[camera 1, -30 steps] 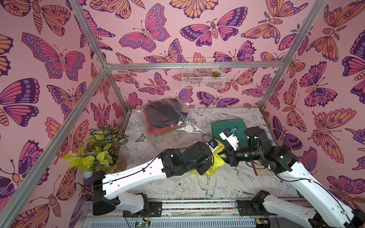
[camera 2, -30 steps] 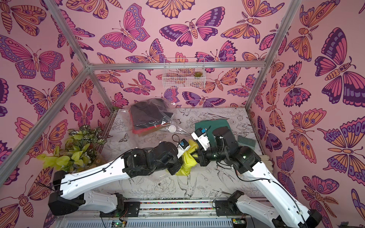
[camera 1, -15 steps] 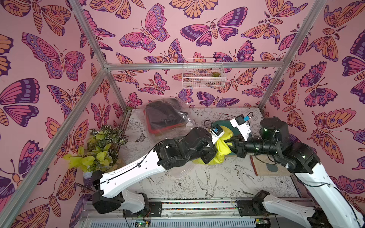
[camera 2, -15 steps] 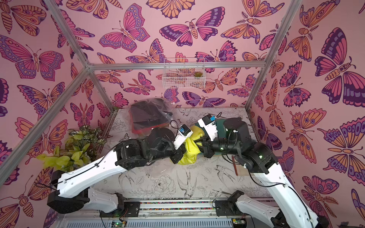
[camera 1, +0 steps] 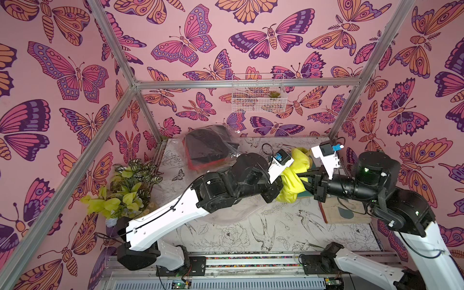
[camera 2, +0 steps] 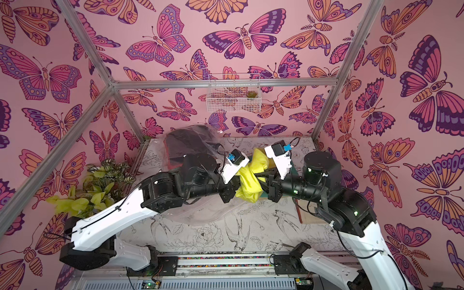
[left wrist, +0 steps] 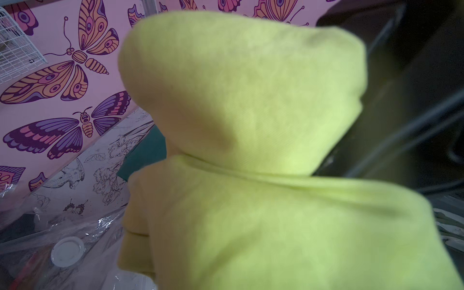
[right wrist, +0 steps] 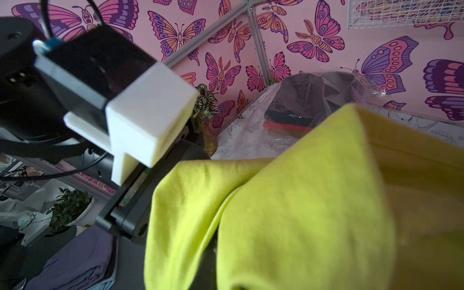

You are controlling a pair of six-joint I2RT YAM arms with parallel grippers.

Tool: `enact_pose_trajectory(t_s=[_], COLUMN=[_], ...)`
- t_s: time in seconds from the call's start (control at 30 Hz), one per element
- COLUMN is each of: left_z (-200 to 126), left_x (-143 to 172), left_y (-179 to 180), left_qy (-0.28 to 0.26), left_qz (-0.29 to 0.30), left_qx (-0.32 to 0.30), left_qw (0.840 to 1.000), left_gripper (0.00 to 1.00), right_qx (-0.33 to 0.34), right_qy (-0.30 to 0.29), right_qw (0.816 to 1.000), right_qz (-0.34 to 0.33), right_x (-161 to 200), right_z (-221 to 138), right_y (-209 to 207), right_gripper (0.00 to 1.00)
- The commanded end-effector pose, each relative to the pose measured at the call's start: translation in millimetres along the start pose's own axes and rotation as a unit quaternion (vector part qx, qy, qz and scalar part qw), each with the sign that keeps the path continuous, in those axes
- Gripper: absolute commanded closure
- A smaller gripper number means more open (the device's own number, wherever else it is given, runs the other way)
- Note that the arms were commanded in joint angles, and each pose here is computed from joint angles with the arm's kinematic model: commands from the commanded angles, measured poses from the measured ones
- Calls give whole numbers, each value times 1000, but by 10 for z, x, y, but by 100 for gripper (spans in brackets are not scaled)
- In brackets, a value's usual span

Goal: Take the trousers out of the vacuum bag
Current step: Take out the trousers from the vacuum bag, then place the trousers at the center of the board.

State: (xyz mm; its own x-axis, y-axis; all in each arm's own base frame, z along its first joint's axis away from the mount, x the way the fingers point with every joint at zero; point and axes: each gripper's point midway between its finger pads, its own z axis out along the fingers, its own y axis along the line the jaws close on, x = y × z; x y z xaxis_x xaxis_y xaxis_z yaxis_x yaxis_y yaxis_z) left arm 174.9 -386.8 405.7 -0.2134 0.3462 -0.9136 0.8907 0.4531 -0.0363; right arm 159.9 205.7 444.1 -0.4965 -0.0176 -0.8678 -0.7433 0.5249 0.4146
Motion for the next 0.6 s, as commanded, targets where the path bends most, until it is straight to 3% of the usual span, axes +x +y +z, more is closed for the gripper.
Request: enact_pose_trajectory(t_s=[0.0, 0.2, 0.37, 0.57], left_z=[181, 396, 512, 637], left_x=[-198, -80, -85, -207], left_y=[-128, 73, 245, 472], left_qy=[-38, -19, -20, -29], left_qz=[12, 4, 10, 25], left_qx=[32, 8, -14, -40], left_qw=[999, 1000, 1000, 998], left_gripper=[100, 100, 100, 100], right_qx=[-11, 141, 245, 313], right_qy=[-81, -104, -121, -131], right_qw=[996, 984, 960, 936], right_qz=[-36, 18, 58, 93], right_x=[-409, -405, -400, -427], right_z=[-59, -21, -70, -130], right_y=[131, -481, -901, -1296], right_gripper=[100, 100, 100, 100])
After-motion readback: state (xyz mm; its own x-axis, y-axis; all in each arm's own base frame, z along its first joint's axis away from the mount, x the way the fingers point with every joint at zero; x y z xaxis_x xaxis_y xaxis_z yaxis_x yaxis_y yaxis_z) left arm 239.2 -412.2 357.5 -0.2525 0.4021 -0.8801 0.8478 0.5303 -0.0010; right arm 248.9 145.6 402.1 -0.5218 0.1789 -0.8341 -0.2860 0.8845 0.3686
